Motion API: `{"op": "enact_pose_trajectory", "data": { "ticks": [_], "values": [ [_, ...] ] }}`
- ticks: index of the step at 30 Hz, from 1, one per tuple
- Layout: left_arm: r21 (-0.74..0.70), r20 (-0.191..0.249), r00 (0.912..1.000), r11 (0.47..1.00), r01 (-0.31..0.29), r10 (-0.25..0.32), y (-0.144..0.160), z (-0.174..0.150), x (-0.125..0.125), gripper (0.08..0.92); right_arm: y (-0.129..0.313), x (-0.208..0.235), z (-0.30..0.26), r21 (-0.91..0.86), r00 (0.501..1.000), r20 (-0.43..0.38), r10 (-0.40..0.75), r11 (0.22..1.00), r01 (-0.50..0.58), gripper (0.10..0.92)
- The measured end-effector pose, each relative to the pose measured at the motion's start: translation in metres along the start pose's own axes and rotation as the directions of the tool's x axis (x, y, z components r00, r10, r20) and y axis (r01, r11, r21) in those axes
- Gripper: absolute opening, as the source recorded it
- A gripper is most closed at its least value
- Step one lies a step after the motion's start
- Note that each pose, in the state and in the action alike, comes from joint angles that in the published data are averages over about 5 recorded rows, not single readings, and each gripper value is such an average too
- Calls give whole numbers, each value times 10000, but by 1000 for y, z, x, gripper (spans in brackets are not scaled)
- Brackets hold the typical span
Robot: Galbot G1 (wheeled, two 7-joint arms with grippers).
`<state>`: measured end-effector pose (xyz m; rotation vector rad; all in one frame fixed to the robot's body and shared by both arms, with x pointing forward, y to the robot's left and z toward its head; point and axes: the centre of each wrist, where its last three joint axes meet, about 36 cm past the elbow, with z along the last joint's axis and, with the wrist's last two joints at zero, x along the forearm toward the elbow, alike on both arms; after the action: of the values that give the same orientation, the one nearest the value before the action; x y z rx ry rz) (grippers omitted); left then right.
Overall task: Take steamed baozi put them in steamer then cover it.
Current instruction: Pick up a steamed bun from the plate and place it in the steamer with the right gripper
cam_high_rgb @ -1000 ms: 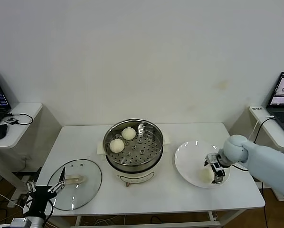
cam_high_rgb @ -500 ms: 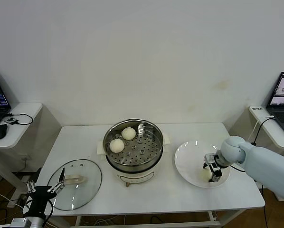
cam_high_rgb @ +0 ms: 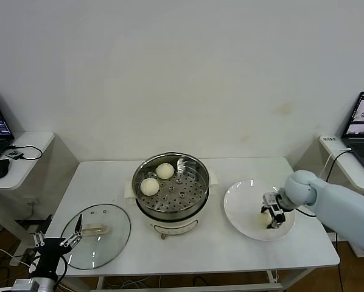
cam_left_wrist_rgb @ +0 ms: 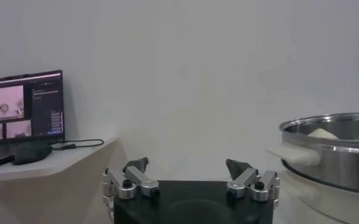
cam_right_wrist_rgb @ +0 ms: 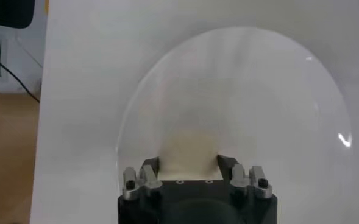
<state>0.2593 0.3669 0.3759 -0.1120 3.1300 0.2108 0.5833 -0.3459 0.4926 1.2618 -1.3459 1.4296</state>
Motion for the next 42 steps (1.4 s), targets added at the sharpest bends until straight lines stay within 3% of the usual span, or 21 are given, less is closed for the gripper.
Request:
{"op": "enact_pose_trajectory", "data": {
  "ticks": [11,22,29,42],
  "values": [
    [-16,52,10000,10000,-67,67,0,-1,-2,823,-55,90,-23,200,9878,603,1438,9892,-1453,611],
    [29,79,10000,10000,-52,52,-1,-1,-1,823,-105,164,-107,1300,9556,1586,2482,9542,-2694,617],
    [23,102,9999,10000,22,-22,0,-2,1,823,-117,163,-175,2327,9481,2268,2228,9329,-2749,619],
    [85,233,9995,9997,220,-222,1,-6,2,823,-107,104,-280,4741,9559,2843,730,8559,-2064,619]
  ]
}}
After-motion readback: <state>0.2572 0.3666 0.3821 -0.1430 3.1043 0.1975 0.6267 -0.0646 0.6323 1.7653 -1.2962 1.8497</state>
